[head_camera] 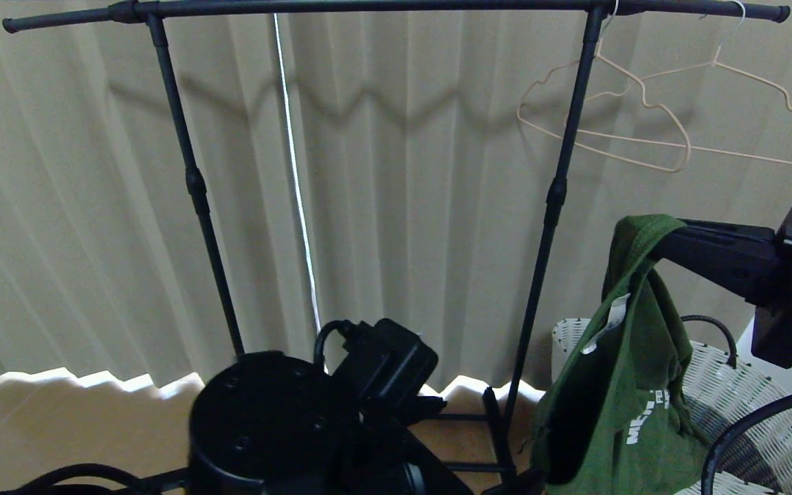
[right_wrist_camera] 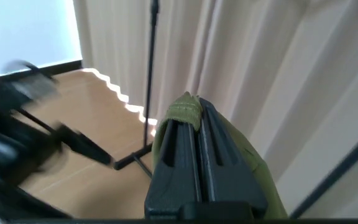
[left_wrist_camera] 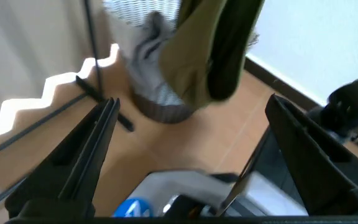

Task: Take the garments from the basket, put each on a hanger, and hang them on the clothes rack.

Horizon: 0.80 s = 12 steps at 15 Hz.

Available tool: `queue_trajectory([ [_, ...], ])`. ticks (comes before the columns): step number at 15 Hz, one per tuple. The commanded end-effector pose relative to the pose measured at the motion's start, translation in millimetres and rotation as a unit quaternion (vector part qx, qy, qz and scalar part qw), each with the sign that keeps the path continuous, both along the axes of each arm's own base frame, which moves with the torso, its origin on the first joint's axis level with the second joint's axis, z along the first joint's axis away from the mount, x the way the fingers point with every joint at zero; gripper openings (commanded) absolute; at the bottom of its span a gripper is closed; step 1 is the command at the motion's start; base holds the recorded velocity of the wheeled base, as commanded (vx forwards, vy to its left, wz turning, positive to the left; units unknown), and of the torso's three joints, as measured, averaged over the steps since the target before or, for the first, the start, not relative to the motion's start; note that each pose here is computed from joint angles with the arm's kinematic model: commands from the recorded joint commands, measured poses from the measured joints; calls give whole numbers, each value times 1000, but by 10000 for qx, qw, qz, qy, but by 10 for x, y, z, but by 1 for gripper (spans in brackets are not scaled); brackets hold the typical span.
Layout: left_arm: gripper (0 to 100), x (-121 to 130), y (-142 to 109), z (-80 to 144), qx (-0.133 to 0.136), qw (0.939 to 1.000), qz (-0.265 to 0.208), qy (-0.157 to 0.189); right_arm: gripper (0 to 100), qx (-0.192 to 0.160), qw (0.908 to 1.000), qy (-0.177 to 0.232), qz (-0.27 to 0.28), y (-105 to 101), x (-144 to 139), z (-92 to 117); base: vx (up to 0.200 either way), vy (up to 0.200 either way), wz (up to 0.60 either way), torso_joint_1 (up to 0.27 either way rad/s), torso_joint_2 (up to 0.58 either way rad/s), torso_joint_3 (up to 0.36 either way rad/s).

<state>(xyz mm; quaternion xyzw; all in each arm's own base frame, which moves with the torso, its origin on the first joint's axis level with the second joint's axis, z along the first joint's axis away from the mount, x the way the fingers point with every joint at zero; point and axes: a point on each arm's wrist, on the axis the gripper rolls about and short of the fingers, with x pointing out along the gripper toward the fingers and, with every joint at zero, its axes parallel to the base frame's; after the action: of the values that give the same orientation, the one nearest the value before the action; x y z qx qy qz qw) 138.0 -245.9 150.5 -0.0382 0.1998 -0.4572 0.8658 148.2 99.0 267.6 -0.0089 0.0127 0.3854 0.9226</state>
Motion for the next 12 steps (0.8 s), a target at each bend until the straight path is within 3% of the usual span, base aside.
queue_trajectory([
  [1, 100, 47, -270, -213, 189, 9997, -60, 122, 0, 44, 9999, -54, 78, 4, -44, 27, 0, 0, 0, 0, 0, 0],
  [4, 100, 162, -471, -202, 105, 9998, 143, 1, 0, 54, 9999, -55, 131, 7, -66, 24, 0, 0, 0, 0, 0, 0],
  [8, 100, 368, -567, -376, 394, 9979, 508, -94, 0, 75, 9998, -75, 139, -10, -95, 27, 0, 0, 0, 0, 0, 0],
  [11, 100, 437, -562, -402, 449, 9968, 643, -129, 0, 85, 9996, -87, 239, 4, -131, 29, 0, 0, 0, 0, 0, 0],
  [12, 0, 452, -565, -426, 489, 9966, 650, -132, 0, 85, 9996, -87, 269, 15, -134, 31, 0, 0, 0, 0, 0, 0],
])
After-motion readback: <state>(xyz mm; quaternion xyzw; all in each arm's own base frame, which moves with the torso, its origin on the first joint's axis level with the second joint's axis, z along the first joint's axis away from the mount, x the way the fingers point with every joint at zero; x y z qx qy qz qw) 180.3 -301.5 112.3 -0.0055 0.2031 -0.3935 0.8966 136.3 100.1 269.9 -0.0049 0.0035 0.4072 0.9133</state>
